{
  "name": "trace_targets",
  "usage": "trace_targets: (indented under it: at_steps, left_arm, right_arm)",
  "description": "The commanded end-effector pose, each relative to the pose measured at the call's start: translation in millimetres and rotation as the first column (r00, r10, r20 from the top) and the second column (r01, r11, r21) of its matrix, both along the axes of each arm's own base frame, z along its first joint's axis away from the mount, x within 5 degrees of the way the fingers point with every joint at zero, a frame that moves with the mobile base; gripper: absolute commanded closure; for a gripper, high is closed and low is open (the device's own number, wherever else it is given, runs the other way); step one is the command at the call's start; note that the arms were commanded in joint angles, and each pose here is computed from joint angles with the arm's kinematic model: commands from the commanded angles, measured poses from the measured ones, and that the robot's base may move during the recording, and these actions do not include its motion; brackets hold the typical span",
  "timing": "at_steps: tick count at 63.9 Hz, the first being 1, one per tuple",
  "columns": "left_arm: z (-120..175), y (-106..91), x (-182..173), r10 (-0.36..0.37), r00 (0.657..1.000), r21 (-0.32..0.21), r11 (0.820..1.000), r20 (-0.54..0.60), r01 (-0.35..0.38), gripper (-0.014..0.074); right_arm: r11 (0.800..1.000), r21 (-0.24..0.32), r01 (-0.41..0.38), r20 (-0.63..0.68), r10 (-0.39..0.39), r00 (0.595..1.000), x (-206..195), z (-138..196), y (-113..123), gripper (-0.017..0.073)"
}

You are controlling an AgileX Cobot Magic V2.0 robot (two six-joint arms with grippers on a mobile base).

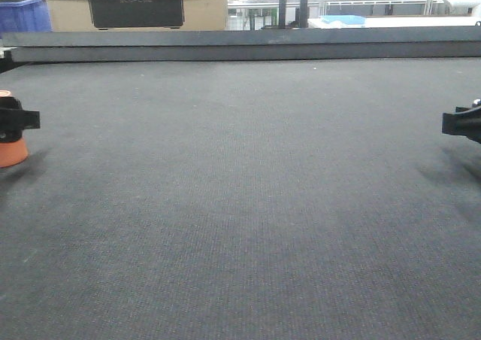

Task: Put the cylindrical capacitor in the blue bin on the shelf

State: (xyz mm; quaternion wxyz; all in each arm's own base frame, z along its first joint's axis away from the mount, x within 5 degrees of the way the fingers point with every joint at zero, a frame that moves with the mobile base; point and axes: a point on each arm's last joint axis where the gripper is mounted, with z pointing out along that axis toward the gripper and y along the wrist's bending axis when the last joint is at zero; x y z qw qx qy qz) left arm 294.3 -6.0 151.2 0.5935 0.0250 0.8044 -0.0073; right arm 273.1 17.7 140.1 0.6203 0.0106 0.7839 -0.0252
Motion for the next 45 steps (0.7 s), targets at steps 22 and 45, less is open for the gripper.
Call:
trace_targets:
  at_steps: [22, 45]
  left_arm:
    - [1.5, -0.5, 14.5, 0.041, 0.998, -0.087, 0.996, 0.046, -0.037, 0.0489]
    - [62.9, -3.7, -1.1, -0.002, 0.999, -0.075, 0.997, 0.046, 0.005, 0.0705]
  right_arm:
    - [1.000, -0.001, -0.009, 0.041, 0.009, 0.999, 1.5, 6.4, 1.3, 0.0721]
    - [0.999, 0.030, -0.023, 0.009, 0.023, 1.000, -7.7, 34.0, 2.1, 0.0721]
